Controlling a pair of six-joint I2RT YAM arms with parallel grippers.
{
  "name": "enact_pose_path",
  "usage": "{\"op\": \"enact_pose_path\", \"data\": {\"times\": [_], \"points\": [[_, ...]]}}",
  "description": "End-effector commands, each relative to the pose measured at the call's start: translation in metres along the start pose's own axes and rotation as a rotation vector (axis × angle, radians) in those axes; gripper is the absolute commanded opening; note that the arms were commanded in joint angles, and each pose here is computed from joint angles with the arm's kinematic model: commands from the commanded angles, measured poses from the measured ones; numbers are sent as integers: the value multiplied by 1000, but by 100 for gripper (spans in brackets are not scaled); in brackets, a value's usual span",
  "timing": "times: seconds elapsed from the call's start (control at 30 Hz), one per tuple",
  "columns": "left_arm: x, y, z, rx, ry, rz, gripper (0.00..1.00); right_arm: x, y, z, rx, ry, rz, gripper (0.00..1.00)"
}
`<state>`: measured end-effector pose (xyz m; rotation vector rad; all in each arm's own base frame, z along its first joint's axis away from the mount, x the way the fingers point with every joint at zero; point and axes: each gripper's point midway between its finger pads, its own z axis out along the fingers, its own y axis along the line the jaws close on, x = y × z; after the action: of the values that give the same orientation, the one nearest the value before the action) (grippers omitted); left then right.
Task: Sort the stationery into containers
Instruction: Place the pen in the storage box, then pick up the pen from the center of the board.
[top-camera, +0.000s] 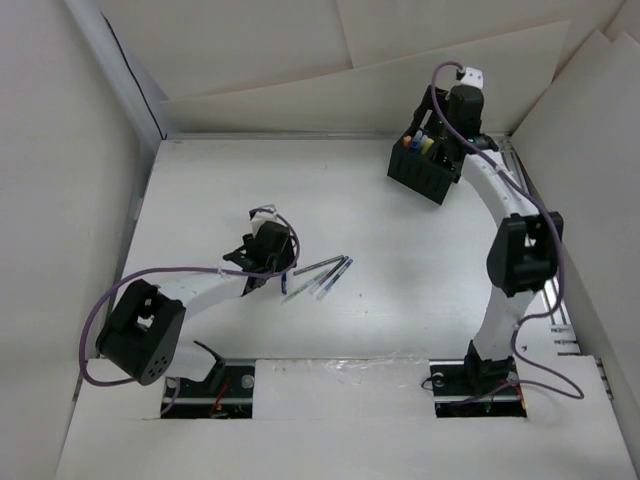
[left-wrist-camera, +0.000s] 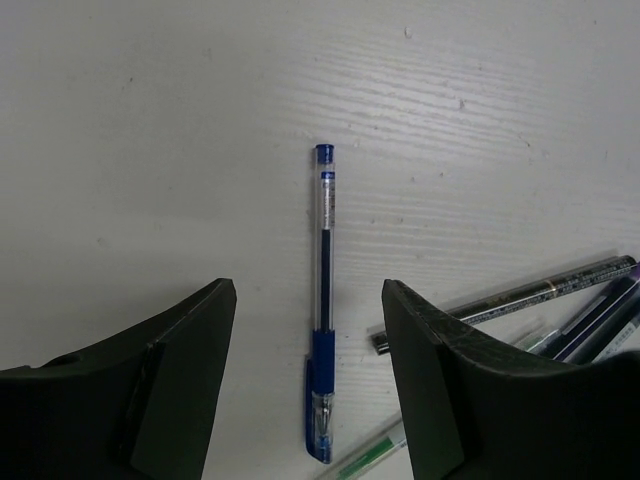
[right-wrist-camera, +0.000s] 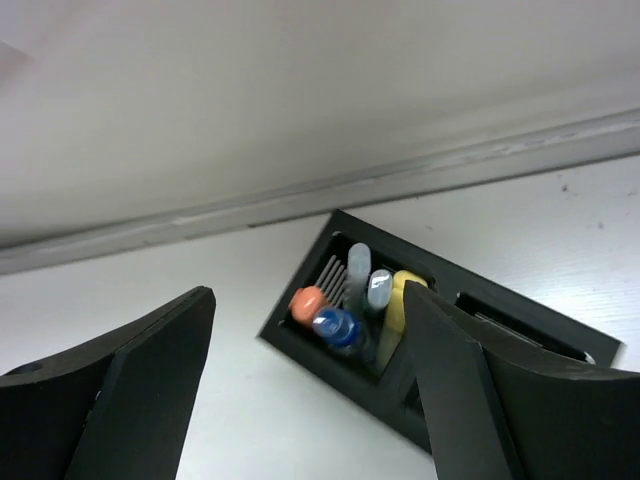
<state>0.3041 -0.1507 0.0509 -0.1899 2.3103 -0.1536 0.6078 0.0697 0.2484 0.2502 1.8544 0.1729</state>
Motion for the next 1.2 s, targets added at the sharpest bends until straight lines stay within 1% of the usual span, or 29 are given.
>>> {"op": "enact_pose_path", "data": {"times": [0.0, 0.1, 0.13, 0.23, 0.27, 0.3, 0.33, 0.37, 0.43, 0.57, 0.67, 0.73, 0.77, 0.8, 0.93, 0.97, 1.07, 1.1, 1.13, 1.17], "points": [[11, 12, -12, -29, 32, -30, 57, -76, 31, -66, -108, -178, 92, 82], [25, 15, -17, -53, 75, -12, 54, -62, 40, -94, -173, -173, 133, 82], [29, 16, -18, -67, 79, -4, 51, -56, 44, -100, -193, -162, 139, 82], [38, 16, -20, -55, 116, -8, 45, -35, 52, -114, -232, -120, 140, 81], [40, 14, -19, -47, 123, -9, 42, -30, 56, -118, -240, -112, 137, 81], [40, 14, -18, -47, 123, -18, 40, -22, 55, -119, -246, -94, 134, 81], [42, 15, -17, -53, 129, -15, 39, -26, 61, -125, -261, -103, 133, 81], [42, 15, -17, -53, 129, -15, 39, -22, 60, -127, -259, -97, 133, 81], [47, 17, -15, -64, 144, -7, 36, -15, 63, -132, -273, -82, 129, 81], [54, 17, -9, -76, 175, 15, 33, -17, 72, -145, -306, -87, 126, 81], [60, 8, -8, -47, 197, 41, 33, -6, 88, -150, -337, -66, 117, 81], [61, 6, -8, -57, 192, 60, 33, -2, 98, -153, -351, -61, 112, 81], [62, 2, -8, -52, 195, 69, 33, 2, 96, -149, -336, -54, 112, 81], [67, 6, -7, -65, 212, 78, 32, 4, 102, -151, -349, -50, 99, 81], [66, 7, -5, -79, 214, 83, 24, 19, 104, -146, -347, -21, 92, 81], [70, 10, -5, -90, 228, 91, 19, 18, 103, -145, -337, -24, 93, 81], [65, 8, -5, -93, 214, 88, 6, 22, 101, -144, -333, -16, 92, 81], [64, 9, -4, -100, 208, 89, 0, 22, 101, -144, -333, -16, 92, 81], [66, 11, -5, -106, 214, 82, 0, 23, 100, -146, -333, -16, 92, 81], [61, 12, -5, -117, 191, 81, 0, 24, 103, -148, -350, -9, 90, 80]]}}
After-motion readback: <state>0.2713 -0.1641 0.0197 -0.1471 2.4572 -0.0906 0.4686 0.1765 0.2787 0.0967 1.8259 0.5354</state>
